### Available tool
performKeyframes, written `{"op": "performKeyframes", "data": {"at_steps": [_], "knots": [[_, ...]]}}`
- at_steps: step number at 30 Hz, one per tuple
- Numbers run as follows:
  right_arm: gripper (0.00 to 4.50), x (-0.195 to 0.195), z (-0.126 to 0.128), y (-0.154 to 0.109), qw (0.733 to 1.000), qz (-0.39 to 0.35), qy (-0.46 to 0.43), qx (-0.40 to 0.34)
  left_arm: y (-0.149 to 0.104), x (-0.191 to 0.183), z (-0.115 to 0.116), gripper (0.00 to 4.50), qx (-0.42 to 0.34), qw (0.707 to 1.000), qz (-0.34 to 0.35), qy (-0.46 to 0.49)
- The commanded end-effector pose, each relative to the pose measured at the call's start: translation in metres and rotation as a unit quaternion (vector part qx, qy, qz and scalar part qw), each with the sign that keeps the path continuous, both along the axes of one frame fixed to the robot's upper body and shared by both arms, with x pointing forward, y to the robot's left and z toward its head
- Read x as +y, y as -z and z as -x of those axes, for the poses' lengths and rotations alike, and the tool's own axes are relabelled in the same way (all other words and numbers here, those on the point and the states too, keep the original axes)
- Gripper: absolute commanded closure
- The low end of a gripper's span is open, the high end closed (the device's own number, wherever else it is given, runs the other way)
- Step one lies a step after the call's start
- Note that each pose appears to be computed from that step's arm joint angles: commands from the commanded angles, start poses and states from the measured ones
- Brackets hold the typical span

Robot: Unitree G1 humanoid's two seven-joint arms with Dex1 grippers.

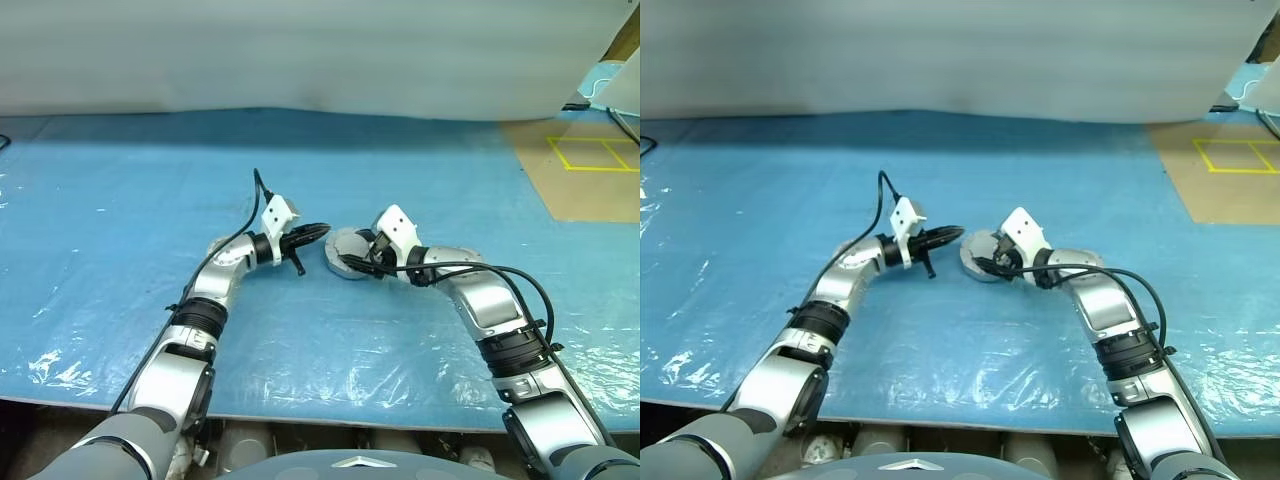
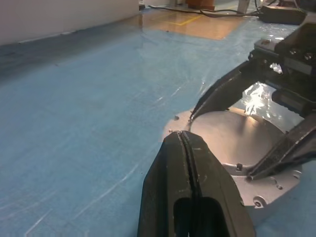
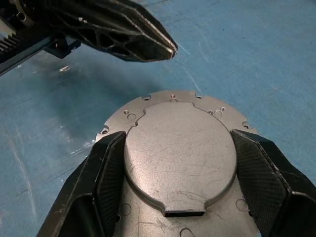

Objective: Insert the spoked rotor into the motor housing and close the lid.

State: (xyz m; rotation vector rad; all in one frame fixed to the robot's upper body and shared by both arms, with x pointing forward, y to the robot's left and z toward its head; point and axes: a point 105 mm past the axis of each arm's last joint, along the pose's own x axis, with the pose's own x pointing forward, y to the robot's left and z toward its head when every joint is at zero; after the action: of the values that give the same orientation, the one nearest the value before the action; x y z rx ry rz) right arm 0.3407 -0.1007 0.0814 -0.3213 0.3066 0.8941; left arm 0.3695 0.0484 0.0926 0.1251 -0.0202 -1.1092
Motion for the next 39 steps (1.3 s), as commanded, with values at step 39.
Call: {"op": "performKeyframes", "data": {"at_steps": [39], "knots": [[0.01, -0.032, 0.015, -0.066, 0.979, -0.186, 0.07, -0.043, 0.005, -0.01, 0.005, 4.5, -0.038, 0.997, -0.059, 0.028]]}}
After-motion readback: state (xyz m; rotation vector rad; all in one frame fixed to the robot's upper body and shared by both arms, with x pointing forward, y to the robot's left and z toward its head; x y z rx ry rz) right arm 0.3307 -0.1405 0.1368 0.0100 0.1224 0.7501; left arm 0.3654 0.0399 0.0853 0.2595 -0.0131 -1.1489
